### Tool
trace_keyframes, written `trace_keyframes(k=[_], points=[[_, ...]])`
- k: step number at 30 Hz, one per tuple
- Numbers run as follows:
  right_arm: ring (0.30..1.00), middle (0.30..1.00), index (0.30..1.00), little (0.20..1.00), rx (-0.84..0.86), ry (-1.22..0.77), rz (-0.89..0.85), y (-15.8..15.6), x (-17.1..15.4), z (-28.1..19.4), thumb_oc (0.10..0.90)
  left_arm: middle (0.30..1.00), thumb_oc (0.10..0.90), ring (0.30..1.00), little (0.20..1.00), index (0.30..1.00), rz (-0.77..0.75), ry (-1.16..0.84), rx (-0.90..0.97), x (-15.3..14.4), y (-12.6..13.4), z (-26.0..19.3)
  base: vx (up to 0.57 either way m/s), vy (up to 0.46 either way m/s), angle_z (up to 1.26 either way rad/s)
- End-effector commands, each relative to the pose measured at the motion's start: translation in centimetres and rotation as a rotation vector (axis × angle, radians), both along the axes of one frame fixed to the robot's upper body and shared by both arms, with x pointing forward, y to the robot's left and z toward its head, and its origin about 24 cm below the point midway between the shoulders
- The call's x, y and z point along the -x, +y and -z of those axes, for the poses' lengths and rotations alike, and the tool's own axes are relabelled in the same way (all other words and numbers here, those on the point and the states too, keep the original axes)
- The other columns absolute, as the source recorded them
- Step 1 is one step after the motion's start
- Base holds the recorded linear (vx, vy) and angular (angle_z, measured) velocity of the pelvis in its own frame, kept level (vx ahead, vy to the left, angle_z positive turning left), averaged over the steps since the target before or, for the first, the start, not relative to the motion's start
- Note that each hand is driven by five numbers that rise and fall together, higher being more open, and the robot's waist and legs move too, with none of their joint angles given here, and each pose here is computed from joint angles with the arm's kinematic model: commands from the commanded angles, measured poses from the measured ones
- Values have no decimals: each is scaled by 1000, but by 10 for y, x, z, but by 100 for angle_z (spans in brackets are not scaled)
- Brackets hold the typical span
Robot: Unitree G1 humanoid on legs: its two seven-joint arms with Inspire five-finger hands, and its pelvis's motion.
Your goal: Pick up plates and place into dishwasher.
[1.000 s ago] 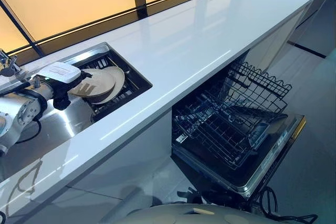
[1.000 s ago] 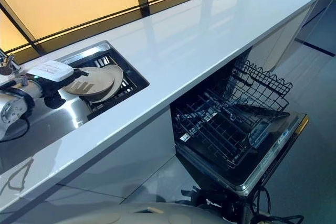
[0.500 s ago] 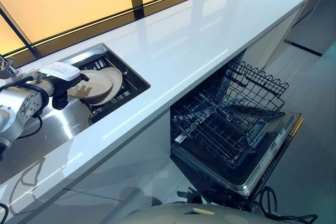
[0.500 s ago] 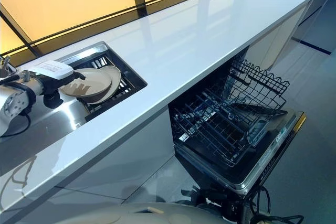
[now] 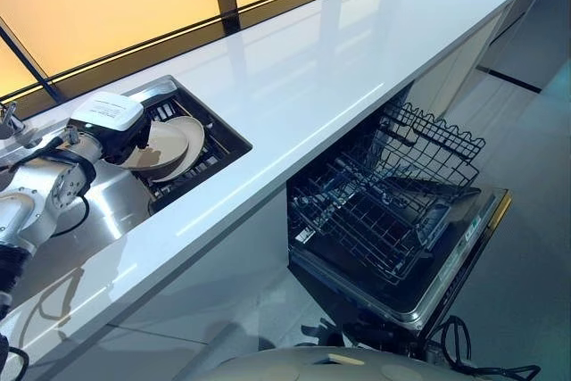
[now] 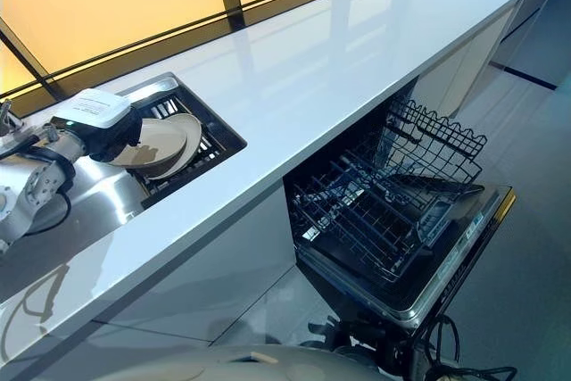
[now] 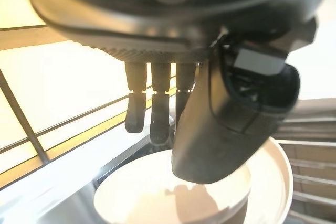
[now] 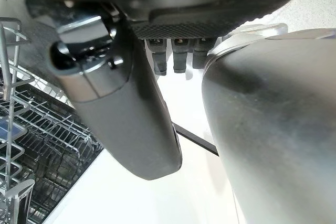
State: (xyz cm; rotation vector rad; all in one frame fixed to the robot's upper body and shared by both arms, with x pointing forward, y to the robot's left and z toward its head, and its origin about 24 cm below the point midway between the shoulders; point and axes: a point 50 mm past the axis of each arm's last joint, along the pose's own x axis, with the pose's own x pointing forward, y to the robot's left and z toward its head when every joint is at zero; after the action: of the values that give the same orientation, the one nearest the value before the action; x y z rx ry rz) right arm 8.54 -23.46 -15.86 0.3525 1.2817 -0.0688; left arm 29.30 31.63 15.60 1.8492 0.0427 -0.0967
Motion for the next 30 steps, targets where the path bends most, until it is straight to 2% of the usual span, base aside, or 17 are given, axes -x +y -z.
trace_keyframes(k=[1,8,9,10,11,20,30], points=[[900,900,900,900,8,132,14,-12,31,2,800,300,100,300,200,300,-43,-326,13,-9,10,-63,0,0,0],[900,900,900,900,6,140,17,-12,33,3,800,300,100,300,200,300,-72,-430,39,-3,18,-75,0,0,0],[900,900,900,900,6,139,17,-12,33,3,800,441,265,441,365,441,-84,-442,38,-2,20,-77,0,0,0],[900,900,900,900,5,139,16,-11,34,3,800,524,361,524,461,524,-96,-452,37,-1,22,-78,0,0,0],[900,900,900,900,4,139,14,-10,34,3,800,900,800,900,900,900,-116,-464,36,0,25,-79,0,0,0],[900,900,900,900,3,141,10,-8,33,4,800,900,800,900,900,900,-287,-536,27,13,57,-83,0,0,0],[900,900,900,900,1,136,18,-8,30,3,800,900,800,900,900,900,-410,-390,-81,26,79,-71,-1,-1,0]])
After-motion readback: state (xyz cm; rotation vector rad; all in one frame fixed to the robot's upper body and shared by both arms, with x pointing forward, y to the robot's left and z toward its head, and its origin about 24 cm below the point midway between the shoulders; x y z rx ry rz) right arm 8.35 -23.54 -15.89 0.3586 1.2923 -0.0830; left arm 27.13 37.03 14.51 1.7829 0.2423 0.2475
